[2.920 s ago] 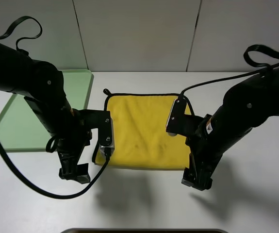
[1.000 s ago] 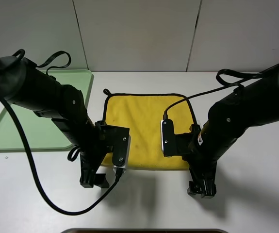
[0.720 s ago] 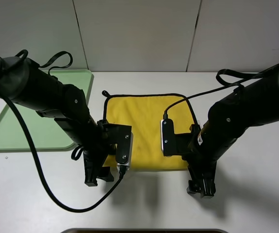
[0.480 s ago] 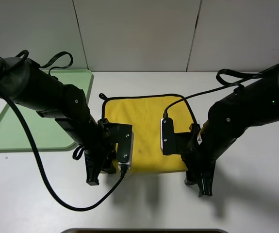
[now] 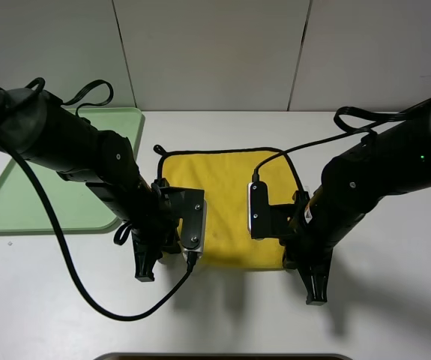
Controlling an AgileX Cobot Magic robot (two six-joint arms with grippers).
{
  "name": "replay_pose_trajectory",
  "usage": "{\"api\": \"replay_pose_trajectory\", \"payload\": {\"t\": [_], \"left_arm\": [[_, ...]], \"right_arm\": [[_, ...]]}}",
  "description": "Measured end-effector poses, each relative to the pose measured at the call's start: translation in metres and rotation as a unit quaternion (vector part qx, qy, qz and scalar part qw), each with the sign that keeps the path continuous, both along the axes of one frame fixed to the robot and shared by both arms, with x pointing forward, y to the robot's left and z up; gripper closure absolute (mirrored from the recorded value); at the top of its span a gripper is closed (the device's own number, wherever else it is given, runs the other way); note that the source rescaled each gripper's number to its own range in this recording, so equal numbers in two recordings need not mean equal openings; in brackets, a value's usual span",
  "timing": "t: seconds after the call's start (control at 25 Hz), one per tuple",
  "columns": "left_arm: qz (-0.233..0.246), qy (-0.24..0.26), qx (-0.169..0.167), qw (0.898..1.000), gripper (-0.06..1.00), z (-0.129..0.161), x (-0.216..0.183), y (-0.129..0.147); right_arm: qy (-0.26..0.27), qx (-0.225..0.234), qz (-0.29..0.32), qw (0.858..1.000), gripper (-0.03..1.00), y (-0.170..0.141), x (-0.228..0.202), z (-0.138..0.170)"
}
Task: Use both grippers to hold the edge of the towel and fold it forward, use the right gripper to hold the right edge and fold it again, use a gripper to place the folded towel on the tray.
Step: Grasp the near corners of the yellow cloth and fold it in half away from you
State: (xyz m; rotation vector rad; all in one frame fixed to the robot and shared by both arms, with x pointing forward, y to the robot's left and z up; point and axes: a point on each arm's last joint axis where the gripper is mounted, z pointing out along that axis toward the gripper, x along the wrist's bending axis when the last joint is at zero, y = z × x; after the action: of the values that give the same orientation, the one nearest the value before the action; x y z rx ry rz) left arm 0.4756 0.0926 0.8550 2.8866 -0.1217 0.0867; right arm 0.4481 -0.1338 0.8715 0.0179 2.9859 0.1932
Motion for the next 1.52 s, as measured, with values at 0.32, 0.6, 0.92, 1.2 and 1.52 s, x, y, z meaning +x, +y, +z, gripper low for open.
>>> {"api": "replay_pose_trajectory", "payload": {"t": [0.32, 0.6, 0.92, 1.2, 1.52], "left_arm": [[0.0, -0.002, -0.001, 1.0, 0.94, 0.001, 0.0, 0.0], [-0.003, -0.007, -0.002, 1.0, 0.94, 0.003, 0.0, 0.0], [-0.008, -0.013, -0.007, 1.0, 0.94, 0.014, -0.002, 0.002], [-0.009, -0.048, -0.033, 0.998, 0.94, 0.039, -0.001, 0.001], [-0.009, -0.072, -0.052, 0.996, 0.94, 0.06, -0.002, 0.002]], "right_arm": [[0.003, -0.002, 0.0, 1.0, 0.97, 0.0, 0.0, 0.0], [-0.001, 0.002, -0.002, 1.0, 0.97, -0.002, -0.003, 0.014], [-0.013, 0.018, -0.024, 0.999, 0.97, -0.003, -0.005, 0.033], [-0.023, 0.031, -0.031, 0.999, 0.97, -0.007, -0.009, 0.053], [-0.028, 0.05, -0.067, 0.996, 0.97, -0.013, -0.018, 0.077]]}}
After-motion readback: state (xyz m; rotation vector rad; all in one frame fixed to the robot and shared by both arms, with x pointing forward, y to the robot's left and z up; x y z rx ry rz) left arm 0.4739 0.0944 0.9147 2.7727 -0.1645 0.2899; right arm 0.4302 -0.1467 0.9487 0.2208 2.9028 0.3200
